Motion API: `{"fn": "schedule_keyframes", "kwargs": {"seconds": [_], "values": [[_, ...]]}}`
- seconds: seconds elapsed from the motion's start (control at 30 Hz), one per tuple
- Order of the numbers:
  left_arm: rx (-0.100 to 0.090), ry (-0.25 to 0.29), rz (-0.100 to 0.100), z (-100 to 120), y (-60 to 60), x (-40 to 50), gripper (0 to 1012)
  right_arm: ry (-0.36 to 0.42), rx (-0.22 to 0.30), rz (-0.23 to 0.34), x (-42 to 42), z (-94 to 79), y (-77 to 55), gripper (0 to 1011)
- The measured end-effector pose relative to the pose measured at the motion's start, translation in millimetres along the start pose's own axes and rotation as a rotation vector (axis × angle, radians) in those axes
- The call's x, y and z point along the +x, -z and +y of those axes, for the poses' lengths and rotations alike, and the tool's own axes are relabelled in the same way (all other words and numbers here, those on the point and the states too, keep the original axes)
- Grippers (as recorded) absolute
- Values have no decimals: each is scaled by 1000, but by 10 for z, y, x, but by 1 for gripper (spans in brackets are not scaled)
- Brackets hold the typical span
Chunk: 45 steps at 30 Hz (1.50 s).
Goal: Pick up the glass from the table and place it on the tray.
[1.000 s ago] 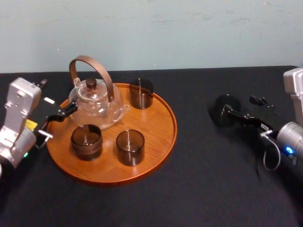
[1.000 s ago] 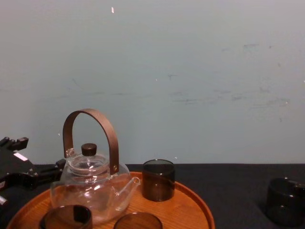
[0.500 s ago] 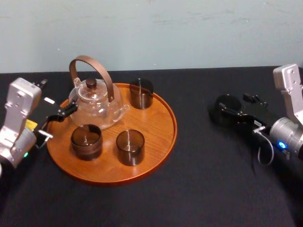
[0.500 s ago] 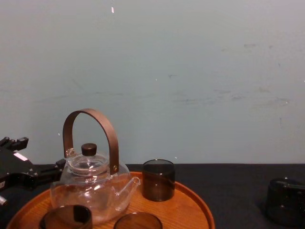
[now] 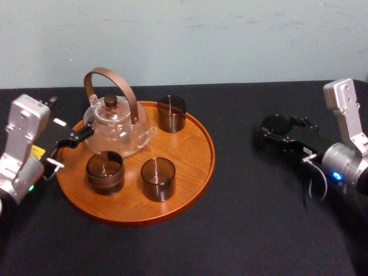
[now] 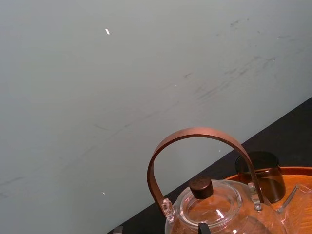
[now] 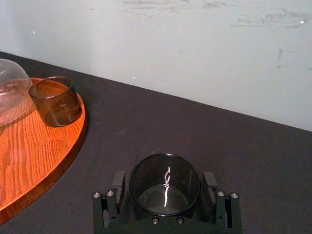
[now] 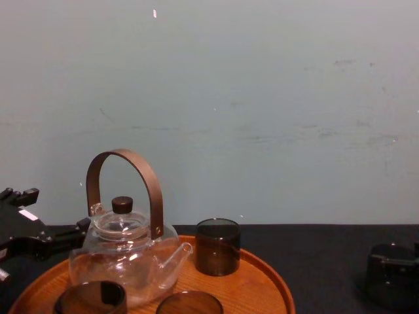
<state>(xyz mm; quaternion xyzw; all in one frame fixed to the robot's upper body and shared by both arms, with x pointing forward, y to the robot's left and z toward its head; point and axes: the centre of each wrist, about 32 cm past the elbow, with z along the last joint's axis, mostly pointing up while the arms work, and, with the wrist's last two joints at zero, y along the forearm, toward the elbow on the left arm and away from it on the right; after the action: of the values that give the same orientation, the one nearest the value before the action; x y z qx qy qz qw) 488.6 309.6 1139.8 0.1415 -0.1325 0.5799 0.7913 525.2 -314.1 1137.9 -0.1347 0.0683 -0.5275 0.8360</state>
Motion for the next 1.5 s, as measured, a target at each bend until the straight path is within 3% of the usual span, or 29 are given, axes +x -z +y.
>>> {"fn": "schedule_keyframes", "kwargs": {"seconds": [0.87, 1.03, 1.5], "values": [[0, 0, 0, 0, 1, 0, 1001, -3, -27, -19, -29, 53, 29, 1003], [0, 0, 0, 0, 0, 0, 1001, -3, -26, -18, -25, 51, 28, 904], [0, 0, 0, 0, 0, 0, 1001, -18, -17, -4, -15, 44, 27, 900]]}}
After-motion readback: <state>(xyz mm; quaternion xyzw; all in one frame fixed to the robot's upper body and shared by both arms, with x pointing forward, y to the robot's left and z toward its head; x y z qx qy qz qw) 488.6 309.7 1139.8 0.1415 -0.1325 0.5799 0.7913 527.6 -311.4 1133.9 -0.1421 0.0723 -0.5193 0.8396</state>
